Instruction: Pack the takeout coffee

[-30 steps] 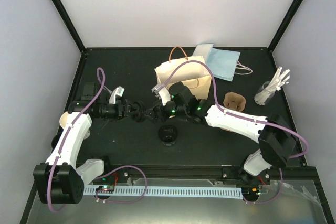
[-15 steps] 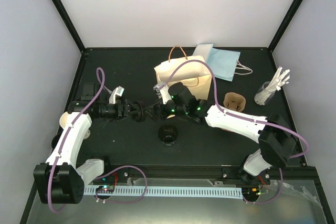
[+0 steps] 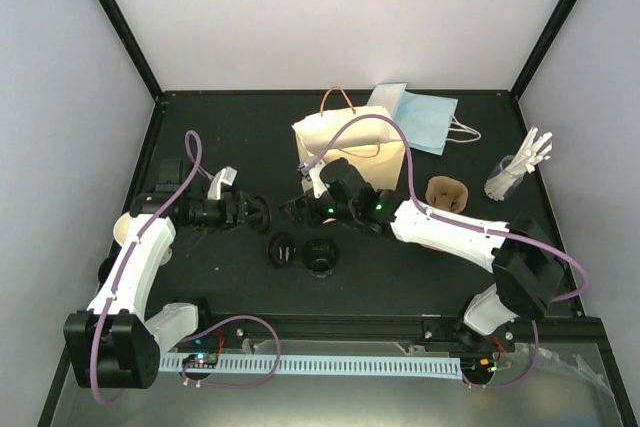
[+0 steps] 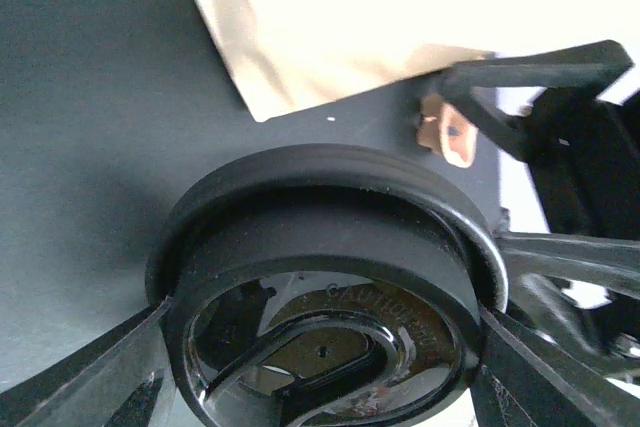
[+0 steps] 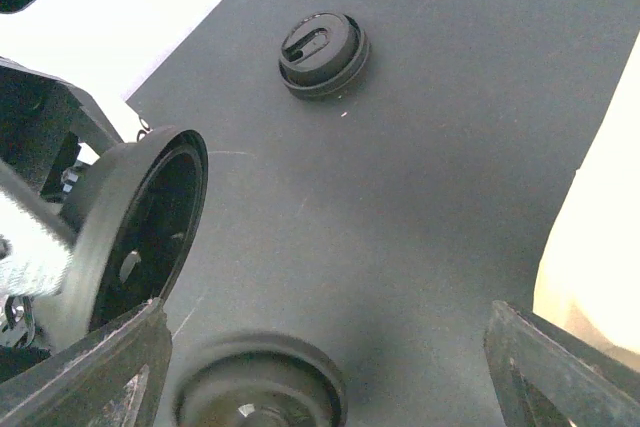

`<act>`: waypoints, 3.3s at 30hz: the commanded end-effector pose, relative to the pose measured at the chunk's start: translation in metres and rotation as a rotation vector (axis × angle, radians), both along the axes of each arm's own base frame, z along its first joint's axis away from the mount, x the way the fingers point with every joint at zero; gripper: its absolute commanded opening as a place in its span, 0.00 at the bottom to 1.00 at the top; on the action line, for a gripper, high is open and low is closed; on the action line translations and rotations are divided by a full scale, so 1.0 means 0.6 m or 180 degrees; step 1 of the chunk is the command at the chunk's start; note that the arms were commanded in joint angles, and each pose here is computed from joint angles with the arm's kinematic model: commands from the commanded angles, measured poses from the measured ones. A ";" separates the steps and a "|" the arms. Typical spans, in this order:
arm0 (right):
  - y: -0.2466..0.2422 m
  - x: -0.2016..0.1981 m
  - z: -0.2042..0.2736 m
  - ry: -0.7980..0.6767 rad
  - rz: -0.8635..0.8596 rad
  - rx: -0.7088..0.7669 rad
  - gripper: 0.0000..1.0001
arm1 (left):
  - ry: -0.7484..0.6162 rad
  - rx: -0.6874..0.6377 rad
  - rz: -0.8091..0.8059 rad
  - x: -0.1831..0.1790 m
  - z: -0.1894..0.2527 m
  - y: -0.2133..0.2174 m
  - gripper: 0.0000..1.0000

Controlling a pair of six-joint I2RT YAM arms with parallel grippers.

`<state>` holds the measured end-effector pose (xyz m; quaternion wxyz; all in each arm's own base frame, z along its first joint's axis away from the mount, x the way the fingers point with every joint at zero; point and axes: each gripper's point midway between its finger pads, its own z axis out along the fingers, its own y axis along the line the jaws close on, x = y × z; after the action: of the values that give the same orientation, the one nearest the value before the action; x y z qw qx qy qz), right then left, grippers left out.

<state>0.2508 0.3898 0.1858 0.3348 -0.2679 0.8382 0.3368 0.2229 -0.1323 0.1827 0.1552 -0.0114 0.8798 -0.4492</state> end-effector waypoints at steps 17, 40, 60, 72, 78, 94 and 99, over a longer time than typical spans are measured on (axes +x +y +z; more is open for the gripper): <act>-0.084 -0.082 0.104 -0.0470 0.0333 0.0322 0.88 | 0.0580 0.2569 0.1098 0.170 -0.112 0.216 0.75; -0.230 -0.141 0.149 -0.0924 0.0008 0.0444 0.92 | 0.1271 0.3148 0.0772 0.259 -0.186 0.263 0.79; -0.233 -0.140 0.148 -0.0918 -0.0004 0.0413 0.92 | 0.1495 0.2616 0.1043 0.291 -0.206 0.255 0.85; -0.236 -0.142 0.147 -0.0906 -0.0010 0.0413 0.92 | 0.1283 0.2668 0.1198 0.278 -0.169 0.264 0.99; -0.238 -0.143 0.147 -0.0879 -0.0025 0.0409 0.94 | 0.0827 0.2801 0.0936 0.190 -0.118 0.202 0.99; -0.341 -0.117 0.091 -0.0411 -0.1038 -0.0275 1.00 | 0.0412 0.2500 -0.0170 -0.097 -0.165 -0.035 0.99; -0.355 -0.118 0.095 -0.0411 -0.1168 -0.0187 1.00 | 0.0318 0.2581 -0.0497 -0.157 -0.199 -0.057 0.99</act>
<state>0.1774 0.1925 0.2367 0.4222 -0.1806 0.8557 0.2387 0.1433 -0.1565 0.0695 0.0626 0.0995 0.9911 -0.0624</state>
